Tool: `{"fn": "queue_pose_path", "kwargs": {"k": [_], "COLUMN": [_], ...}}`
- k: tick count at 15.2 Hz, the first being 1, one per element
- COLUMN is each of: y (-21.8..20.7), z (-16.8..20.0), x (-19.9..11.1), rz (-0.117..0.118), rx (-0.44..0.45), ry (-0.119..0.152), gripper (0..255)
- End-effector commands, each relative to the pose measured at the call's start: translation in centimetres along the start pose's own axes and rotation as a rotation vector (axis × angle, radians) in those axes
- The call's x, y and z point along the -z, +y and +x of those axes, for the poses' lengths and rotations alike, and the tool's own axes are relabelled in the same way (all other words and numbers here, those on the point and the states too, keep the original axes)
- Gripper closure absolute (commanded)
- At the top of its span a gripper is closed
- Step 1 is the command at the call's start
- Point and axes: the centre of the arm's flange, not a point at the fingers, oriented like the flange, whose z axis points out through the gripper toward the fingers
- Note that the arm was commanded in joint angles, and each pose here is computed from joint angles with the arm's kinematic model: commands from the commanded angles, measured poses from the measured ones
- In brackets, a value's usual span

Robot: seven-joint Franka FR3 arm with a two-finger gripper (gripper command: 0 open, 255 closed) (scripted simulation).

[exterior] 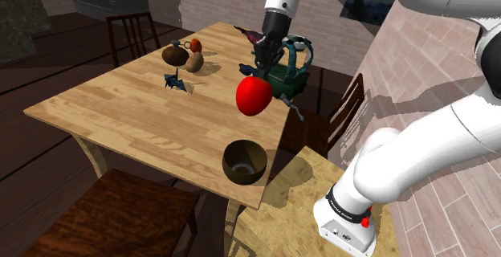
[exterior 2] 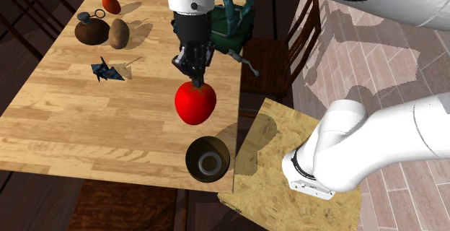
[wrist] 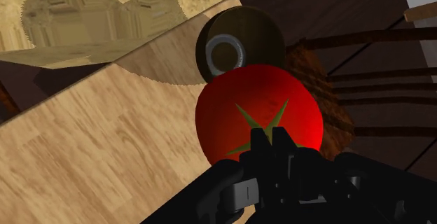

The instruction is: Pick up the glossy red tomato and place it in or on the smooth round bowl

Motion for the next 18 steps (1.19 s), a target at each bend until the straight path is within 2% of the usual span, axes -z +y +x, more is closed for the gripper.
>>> {"fn": "queue_pose_path", "kwargs": {"k": [1, 8, 18], "y": [-2.1, -9.4, -7.6], "z": [-1.6, -7.6, -6.6], "x": [0.3, 1.0, -3.9], "rz": [0.000, 0.000, 0.000], "rx": [-0.001, -0.001, -0.001], "ry": [0.000, 0.000, 0.000], "gripper": [255, 255, 255]}}
